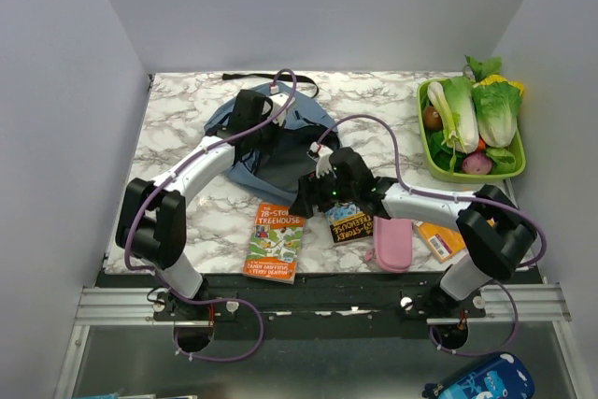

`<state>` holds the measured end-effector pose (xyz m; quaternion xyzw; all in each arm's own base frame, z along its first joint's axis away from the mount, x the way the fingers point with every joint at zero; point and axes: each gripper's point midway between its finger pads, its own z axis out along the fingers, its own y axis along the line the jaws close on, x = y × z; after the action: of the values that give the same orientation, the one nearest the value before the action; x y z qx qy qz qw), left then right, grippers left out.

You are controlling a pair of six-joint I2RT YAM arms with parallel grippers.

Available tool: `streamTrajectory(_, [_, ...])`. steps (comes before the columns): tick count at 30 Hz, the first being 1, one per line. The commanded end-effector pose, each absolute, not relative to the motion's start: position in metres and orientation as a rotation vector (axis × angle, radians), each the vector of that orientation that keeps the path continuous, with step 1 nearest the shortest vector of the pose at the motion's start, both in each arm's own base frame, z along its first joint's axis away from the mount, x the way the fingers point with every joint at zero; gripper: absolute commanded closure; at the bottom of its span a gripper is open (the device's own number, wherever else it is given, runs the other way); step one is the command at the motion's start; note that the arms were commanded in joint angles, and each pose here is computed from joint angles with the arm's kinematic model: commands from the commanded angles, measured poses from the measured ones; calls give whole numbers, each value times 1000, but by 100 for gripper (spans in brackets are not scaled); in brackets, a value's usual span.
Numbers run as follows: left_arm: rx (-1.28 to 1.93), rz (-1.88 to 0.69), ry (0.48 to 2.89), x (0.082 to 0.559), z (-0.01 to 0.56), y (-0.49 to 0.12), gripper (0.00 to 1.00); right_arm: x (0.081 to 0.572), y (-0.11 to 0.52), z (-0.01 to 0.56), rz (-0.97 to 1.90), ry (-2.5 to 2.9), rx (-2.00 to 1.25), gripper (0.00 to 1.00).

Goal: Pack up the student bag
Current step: Adjust the student bag at the center of the board, then pick up the book from the center of the board.

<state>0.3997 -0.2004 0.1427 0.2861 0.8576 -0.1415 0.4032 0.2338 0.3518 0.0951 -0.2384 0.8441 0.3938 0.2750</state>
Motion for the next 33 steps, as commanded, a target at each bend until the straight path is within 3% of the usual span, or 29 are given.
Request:
streamTrajectory(1, [708, -403, 2152, 405, 147, -207, 100, 233, 340, 78, 867, 2253, -734, 16])
streamTrajectory(7, [626, -398, 2143, 434, 157, -201, 100, 241, 310, 115, 734, 2101, -635, 14])
streamTrajectory(11, [599, -414, 2132, 451, 162, -205, 100, 227, 311, 131, 802, 2113, -680, 14])
streamTrajectory(17, [589, -455, 2123, 451, 166, -210, 100, 192, 318, 78, 915, 2328, -760, 12])
streamTrajectory(33, [631, -495, 2113, 433, 171, -211, 100, 223, 360, 32, 887, 2421, -704, 8])
